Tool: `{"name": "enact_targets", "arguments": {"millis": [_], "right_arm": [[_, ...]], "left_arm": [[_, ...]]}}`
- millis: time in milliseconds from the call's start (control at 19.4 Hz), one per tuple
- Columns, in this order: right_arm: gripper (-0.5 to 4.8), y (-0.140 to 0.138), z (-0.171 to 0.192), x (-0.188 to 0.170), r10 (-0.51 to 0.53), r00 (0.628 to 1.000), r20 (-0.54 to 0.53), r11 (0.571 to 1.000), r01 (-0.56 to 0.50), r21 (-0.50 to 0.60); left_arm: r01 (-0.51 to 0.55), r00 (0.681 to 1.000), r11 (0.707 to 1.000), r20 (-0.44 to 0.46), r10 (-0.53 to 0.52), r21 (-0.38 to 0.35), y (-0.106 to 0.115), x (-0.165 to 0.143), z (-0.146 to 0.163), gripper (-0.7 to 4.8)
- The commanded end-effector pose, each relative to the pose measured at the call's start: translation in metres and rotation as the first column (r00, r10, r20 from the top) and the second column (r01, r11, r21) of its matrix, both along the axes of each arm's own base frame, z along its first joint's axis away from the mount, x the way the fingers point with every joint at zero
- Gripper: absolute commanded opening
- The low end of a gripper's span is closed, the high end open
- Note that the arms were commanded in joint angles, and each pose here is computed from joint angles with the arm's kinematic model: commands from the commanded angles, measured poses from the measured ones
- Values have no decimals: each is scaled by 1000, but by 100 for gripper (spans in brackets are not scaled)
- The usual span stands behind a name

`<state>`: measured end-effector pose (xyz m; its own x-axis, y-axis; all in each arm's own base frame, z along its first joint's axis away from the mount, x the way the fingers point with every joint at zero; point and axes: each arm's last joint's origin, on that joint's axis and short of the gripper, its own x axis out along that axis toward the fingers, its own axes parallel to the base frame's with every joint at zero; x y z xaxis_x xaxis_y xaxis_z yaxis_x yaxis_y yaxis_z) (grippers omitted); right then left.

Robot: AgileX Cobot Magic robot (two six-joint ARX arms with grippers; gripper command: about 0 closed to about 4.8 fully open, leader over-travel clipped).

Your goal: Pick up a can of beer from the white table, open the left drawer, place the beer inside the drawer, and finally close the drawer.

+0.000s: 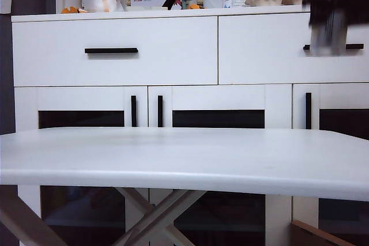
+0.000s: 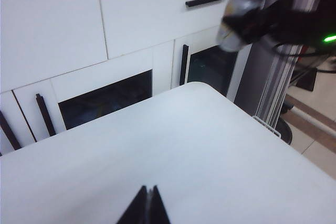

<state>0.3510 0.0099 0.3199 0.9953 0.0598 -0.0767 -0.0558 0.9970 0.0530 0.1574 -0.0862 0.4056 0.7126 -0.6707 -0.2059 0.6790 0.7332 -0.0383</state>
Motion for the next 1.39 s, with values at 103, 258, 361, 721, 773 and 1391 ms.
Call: {"name": "enact_targets", "arguments": {"millis": [103,258,361,721,773,1391], "right_arm": [[144,7,49,-42,247,964,103,969,-248,-1],[144,11,68,-68,415,901,127,904,-425,56],[144,14,74,-77,512,848,140,848,-524,73],[144,21,64,-89,759,651,18,616,-727,303],[144,21,66,-91,758,651,27,618,-731,288],[144,18,92,-137,544,837,62,829,-547,119]], "left_arm": [[-5,1000,1000,12,5,-21,0,-1,3,-6],[-5,1000,1000,20,6,-27,0,0,4,-6],[-6,1000,999,27,6,-31,0,0,5,-6],[-33,999,985,-9,32,-169,-7,16,8,-6],[-28,1000,981,-8,27,-191,-9,19,9,-6],[-91,987,785,-158,-9,-613,-17,97,0,-6]]}}
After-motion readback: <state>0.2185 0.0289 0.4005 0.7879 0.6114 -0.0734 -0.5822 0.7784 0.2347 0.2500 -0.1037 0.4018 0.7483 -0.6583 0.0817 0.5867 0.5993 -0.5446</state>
